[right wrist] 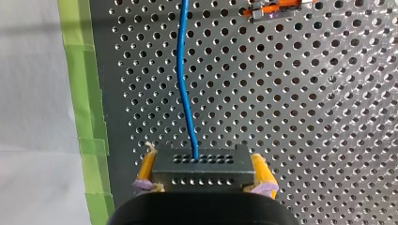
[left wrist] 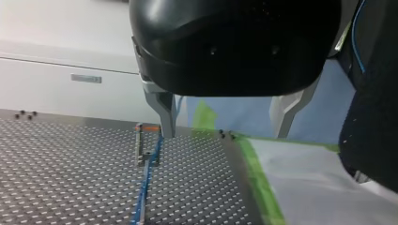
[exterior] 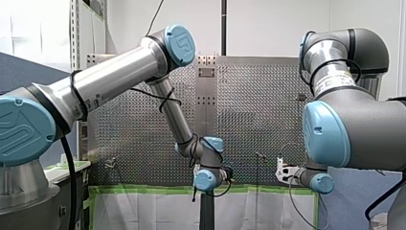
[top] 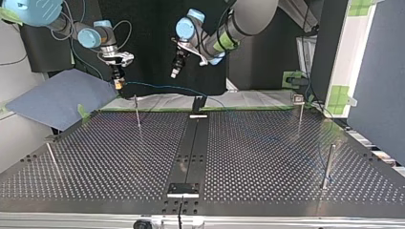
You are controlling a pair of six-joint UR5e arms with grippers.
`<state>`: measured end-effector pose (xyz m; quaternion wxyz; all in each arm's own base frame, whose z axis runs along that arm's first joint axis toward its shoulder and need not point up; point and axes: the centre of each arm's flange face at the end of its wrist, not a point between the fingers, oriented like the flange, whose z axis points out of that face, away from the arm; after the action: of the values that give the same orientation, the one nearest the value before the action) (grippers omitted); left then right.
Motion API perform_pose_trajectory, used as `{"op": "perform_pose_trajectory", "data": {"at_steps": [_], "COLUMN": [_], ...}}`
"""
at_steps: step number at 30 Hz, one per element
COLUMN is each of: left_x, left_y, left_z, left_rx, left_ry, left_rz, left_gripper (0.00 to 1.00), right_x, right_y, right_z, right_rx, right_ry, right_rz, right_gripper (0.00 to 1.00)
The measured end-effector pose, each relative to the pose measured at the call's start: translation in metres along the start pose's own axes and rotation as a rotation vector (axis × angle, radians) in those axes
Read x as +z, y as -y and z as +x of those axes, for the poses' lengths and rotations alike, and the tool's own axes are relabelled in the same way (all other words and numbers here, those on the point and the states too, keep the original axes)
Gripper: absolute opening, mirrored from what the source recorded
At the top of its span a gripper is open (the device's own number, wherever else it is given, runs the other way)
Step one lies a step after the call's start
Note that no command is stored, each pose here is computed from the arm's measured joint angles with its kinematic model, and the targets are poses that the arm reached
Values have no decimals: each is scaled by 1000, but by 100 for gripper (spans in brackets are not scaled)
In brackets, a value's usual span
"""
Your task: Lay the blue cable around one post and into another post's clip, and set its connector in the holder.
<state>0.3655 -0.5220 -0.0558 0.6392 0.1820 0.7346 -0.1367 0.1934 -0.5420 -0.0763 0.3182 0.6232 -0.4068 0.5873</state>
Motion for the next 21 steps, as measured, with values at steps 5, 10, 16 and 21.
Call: {"op": "perform_pose_trajectory", "data": {"at_steps": [5, 10, 16, 21], "left_x": [-8, -16, -10, -7], "left_y": [-6, -13, -20, -23], "left_z": [-17, -32, -63, -71], "left_rx": [-16, -29, -47, -50], "left_ry": [34, 45, 90, 101], "left_rz": [-18, -31, -71, -86], "left_gripper": [100, 100, 100, 100], "right_x": [0, 0, 0, 0], "right_y": [0, 1, 1, 2], "right_z": [0, 0, 0, 0], "right_rx": [1, 3, 4, 4], "right_ry": [1, 1, 2, 2], "right_rz": [0, 1, 2, 3], "right_gripper": [0, 0, 0, 0]}}
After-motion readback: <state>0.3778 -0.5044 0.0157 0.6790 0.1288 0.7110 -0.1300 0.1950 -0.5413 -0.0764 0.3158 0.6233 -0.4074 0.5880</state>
